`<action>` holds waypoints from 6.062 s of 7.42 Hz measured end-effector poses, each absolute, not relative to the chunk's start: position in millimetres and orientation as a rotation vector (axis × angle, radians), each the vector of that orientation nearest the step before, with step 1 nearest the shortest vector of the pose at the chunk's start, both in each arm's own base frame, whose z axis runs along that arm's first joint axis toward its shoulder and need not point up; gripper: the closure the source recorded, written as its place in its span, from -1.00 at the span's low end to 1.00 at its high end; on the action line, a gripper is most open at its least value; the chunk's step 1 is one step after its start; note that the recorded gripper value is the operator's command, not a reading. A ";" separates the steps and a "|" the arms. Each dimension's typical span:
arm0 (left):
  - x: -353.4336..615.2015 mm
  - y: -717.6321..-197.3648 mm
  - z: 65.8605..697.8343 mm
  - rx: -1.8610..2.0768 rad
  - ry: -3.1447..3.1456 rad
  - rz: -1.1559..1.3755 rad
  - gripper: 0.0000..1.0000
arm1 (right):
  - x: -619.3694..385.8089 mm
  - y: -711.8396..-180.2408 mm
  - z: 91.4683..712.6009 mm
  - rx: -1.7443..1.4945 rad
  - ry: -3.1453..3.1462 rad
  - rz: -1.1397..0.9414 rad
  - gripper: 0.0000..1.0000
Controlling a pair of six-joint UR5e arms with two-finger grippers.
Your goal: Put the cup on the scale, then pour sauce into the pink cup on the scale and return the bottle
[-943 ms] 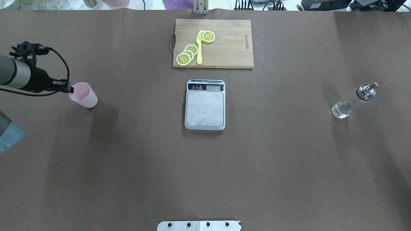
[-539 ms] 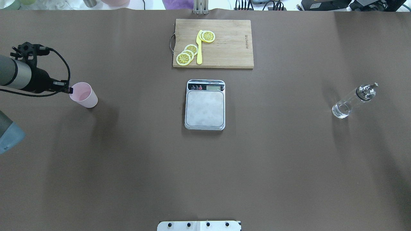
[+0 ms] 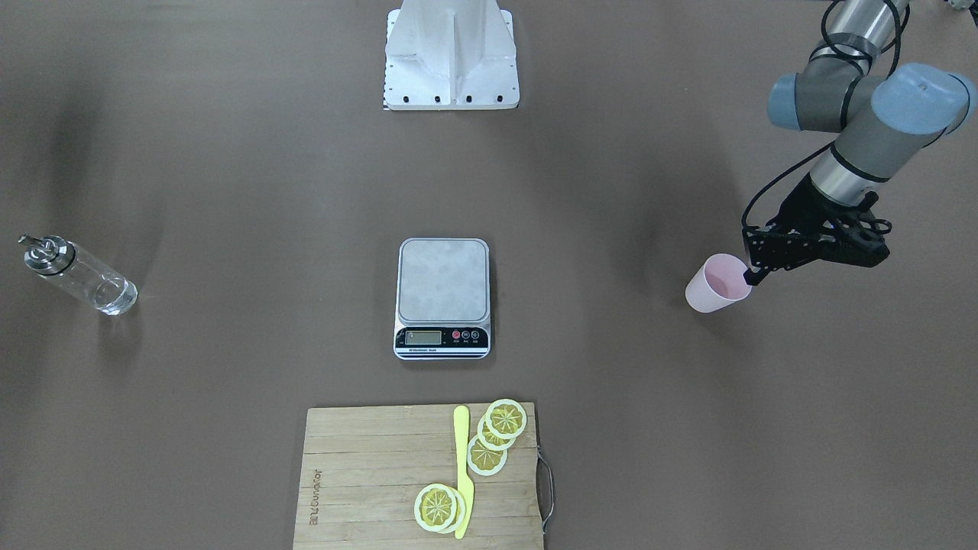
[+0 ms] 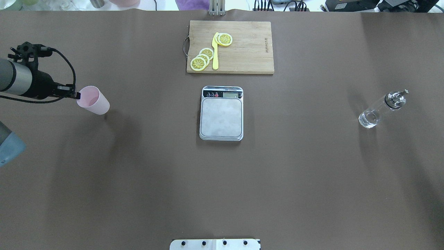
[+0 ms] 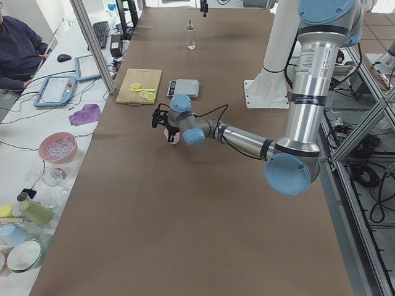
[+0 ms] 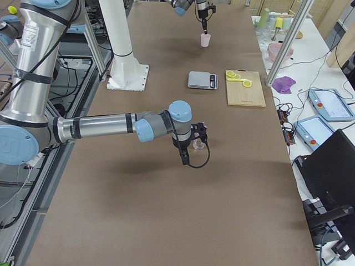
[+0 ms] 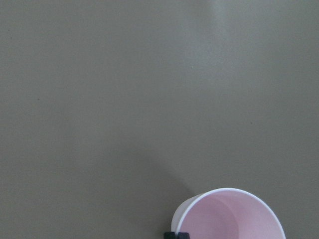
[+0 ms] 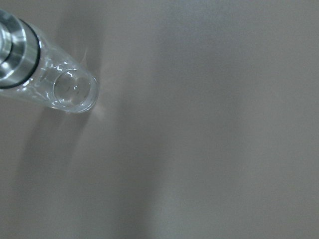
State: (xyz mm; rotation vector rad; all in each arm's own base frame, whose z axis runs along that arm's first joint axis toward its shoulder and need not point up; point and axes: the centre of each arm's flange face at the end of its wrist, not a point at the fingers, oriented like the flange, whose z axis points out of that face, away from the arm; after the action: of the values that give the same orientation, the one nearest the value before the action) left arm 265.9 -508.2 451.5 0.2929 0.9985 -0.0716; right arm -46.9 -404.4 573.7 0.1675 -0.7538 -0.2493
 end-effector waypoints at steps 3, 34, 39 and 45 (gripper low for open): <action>285.5 -523.0 383.2 0.258 1.006 -0.129 1.00 | -46.8 -404.5 573.8 0.168 -0.753 -0.249 -1.00; 523.7 -460.1 123.3 0.200 0.947 -0.197 -0.95 | -48.2 -408.6 577.8 0.166 -0.755 -0.250 -1.00; 356.3 -497.2 204.6 0.309 0.809 0.058 -0.96 | -49.9 -411.4 554.8 0.361 -0.791 -0.330 -0.99; 37.0 -550.7 473.6 0.274 0.616 0.384 -0.96 | -52.9 -407.4 620.3 0.540 -0.846 -0.441 -0.97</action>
State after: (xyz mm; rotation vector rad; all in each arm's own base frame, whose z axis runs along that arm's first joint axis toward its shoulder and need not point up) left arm 37.0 -550.7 473.6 0.2735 0.6157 0.3844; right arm -52.9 -407.4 620.3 0.5404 -0.8456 -0.4407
